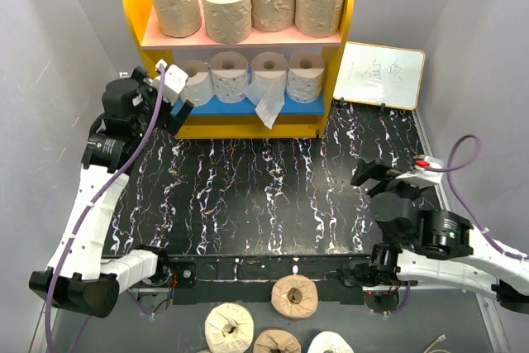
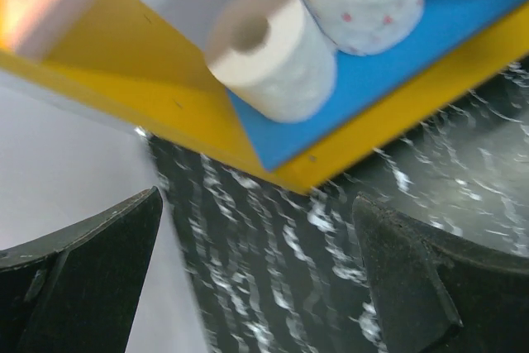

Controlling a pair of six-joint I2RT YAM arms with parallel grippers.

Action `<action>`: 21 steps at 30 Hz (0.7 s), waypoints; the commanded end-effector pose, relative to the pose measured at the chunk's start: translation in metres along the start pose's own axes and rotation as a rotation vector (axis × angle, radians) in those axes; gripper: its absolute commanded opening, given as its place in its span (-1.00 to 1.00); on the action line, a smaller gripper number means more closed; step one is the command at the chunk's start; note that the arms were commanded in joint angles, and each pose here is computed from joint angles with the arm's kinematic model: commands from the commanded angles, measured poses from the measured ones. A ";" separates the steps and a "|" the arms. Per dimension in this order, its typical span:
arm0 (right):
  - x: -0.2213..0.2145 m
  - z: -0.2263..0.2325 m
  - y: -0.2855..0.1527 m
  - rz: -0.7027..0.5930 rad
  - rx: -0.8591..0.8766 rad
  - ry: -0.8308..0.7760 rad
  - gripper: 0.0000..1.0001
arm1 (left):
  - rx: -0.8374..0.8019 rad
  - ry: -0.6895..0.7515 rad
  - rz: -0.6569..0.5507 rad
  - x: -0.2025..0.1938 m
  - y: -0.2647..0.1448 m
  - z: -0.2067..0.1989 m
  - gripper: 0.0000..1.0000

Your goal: Place and organize the paper towels onto the shelf

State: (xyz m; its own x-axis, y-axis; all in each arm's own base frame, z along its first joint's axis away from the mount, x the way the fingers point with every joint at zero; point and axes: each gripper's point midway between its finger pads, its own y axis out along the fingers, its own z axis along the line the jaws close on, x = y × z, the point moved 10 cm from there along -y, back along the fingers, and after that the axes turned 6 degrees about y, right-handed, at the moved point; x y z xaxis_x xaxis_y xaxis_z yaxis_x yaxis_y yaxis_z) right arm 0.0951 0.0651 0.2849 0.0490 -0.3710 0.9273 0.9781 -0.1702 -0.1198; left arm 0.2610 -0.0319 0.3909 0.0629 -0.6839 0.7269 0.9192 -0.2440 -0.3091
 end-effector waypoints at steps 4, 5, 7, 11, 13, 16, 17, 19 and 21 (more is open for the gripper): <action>0.019 -0.015 -0.005 -0.027 0.052 0.173 0.97 | -0.047 -0.401 0.030 -0.026 -0.039 -0.040 0.97; 0.019 -0.014 -0.005 -0.027 0.054 0.173 0.97 | -0.053 -0.427 0.028 -0.028 -0.042 -0.041 0.97; 0.017 -0.012 -0.005 -0.023 0.053 0.155 0.97 | -0.042 -0.460 0.021 -0.032 -0.047 -0.042 0.97; 0.007 0.001 -0.001 -0.010 0.042 0.064 0.97 | 0.011 -0.546 0.036 -0.039 -0.051 -0.037 0.97; 0.000 0.009 0.001 0.002 0.039 -0.001 0.97 | 0.038 -0.586 0.032 -0.043 -0.053 -0.033 0.97; -0.011 0.021 0.003 0.030 0.040 -0.090 0.97 | 0.084 -0.700 0.031 -0.051 -0.054 -0.027 0.97; -0.015 0.024 0.004 0.036 0.038 -0.114 0.97 | 0.092 -0.741 0.031 -0.053 -0.056 -0.027 0.97; -0.020 0.029 0.005 0.044 0.035 -0.160 0.97 | 0.112 -0.791 0.021 -0.056 -0.061 -0.026 0.97; -0.023 0.031 0.006 0.048 0.031 -0.186 0.97 | 0.123 -0.830 0.010 -0.058 -0.065 -0.028 0.97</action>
State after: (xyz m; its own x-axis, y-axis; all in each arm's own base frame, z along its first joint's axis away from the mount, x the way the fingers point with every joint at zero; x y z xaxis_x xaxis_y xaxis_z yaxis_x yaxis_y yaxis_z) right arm 0.1036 0.0933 0.2719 0.1277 -0.2181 0.9675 0.9786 -0.1312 -0.1588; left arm 0.1972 0.0070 0.3459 0.3375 -0.0799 0.9379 0.9322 -0.1100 -0.3448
